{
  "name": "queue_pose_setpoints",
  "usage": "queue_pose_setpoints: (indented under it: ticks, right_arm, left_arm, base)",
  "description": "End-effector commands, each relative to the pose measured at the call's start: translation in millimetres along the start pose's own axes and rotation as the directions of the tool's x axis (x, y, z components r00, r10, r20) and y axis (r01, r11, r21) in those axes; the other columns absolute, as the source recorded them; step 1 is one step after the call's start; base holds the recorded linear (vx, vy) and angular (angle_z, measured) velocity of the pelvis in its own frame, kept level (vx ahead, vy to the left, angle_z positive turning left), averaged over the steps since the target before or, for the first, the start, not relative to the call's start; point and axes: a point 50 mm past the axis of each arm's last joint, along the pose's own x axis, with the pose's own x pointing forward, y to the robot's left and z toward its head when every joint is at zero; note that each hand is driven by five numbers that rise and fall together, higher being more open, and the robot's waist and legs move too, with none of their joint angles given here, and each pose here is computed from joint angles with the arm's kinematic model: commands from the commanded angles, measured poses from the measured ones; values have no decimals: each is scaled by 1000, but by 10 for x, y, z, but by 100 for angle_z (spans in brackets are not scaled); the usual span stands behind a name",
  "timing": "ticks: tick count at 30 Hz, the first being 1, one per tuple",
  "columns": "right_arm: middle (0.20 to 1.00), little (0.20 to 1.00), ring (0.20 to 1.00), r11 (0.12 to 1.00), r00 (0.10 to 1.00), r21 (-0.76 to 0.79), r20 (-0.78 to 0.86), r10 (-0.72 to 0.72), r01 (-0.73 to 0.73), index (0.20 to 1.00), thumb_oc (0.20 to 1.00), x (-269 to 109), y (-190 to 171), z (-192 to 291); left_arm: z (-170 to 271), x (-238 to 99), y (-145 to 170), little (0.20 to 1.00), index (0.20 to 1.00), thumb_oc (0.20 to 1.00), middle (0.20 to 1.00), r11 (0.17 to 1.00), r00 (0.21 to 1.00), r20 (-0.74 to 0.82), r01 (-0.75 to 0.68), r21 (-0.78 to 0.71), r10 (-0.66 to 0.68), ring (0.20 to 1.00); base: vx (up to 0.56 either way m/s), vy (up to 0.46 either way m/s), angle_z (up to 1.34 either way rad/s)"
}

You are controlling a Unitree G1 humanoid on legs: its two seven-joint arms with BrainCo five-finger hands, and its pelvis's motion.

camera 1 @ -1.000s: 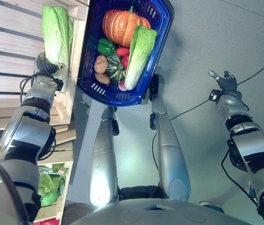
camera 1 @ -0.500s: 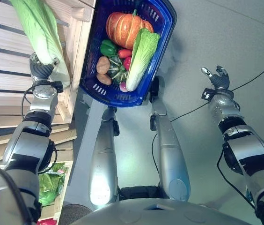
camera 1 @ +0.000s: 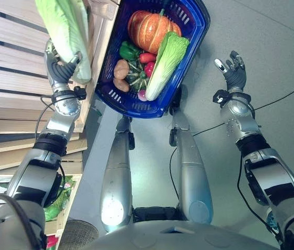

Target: Pick up fruits and vegetables into the basket

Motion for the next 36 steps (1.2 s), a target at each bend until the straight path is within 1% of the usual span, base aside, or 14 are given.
queue_pose_setpoints:
  ticks: [1, 7, 9, 14, 19, 21, 27, 29, 32, 36]
  right_arm:
    - [1000, 1000, 1000, 998, 994, 44, 100, 48, -52, 1000, 1000, -114, 24, 103]
    - [1000, 1000, 1000, 975, 968, 98, 169, 184, -202, 1000, 1000, -183, 192, 262]
    - [1000, 1000, 1000, 957, 954, 125, 179, 239, -263, 1000, 1000, -215, 245, 287]
    - [1000, 1000, 1000, 902, 900, 130, 214, 380, -412, 1000, 1000, -311, 412, 375]
    - [1000, 1000, 1000, 861, 862, 150, 248, 443, -485, 1000, 1000, -353, 512, 464]
    - [1000, 1000, 1000, 837, 840, 163, 268, 472, -523, 1000, 1000, -378, 556, 511]
    - [1000, 1000, 1000, 787, 786, 158, 312, 534, -597, 1000, 1000, -462, 663, 597]
    - [1000, 1000, 1000, 757, 756, 153, 324, 569, -636, 1000, 1000, -502, 739, 636]
    - [1000, 1000, 1000, 722, 724, 151, 326, 608, -675, 1000, 1000, -524, 803, 673]
    - [1000, 1000, 1000, 690, 693, 141, 313, 649, -710, 1000, 1000, -546, 857, 693]
  left_arm:
    - [483, 80, -45, 200, 200, 200, 200, 998, 963, 267, 37, -44, -24, 200]
    - [679, 6, -161, 200, 200, 200, 200, 980, 903, 387, 197, 16, -188, 200]
    - [737, -31, -201, 200, 200, 200, 200, 968, 877, 418, 250, 28, -238, 200]
    - [861, -102, -273, 200, 200, 200, 200, 932, 812, 474, 357, 61, -342, 200]
    - [935, -148, -350, 200, 200, 200, 200, 895, 760, 495, 439, 86, -421, 200]
    - [981, -183, -387, 200, 200, 200, 200, 871, 728, 508, 482, 98, -460, 200]
    - [1040, -286, -468, 200, 200, 200, 200, 817, 658, 532, 563, 122, -533, 200]
    - [1085, -328, -517, 200, 200, 200, 200, 790, 623, 541, 598, 136, -565, 200]
    - [1106, -366, -574, 200, 200, 200, 200, 760, 592, 538, 633, 151, -600, 200]
    - [1110, -383, -601, 200, 200, 200, 200, 739, 573, 531, 653, 164, -624, 200]
  base:
    - [0, 0, 0]
    - [4, 5, -1]
    - [0, 0, 0]
    - [0, 0, 0]
    - [0, 0, 0]
    - [0, 0, 0]
    - [0, 0, 0]
    - [0, 0, 0]
    - [-2, -11, 0]
    - [0, 0, 0]
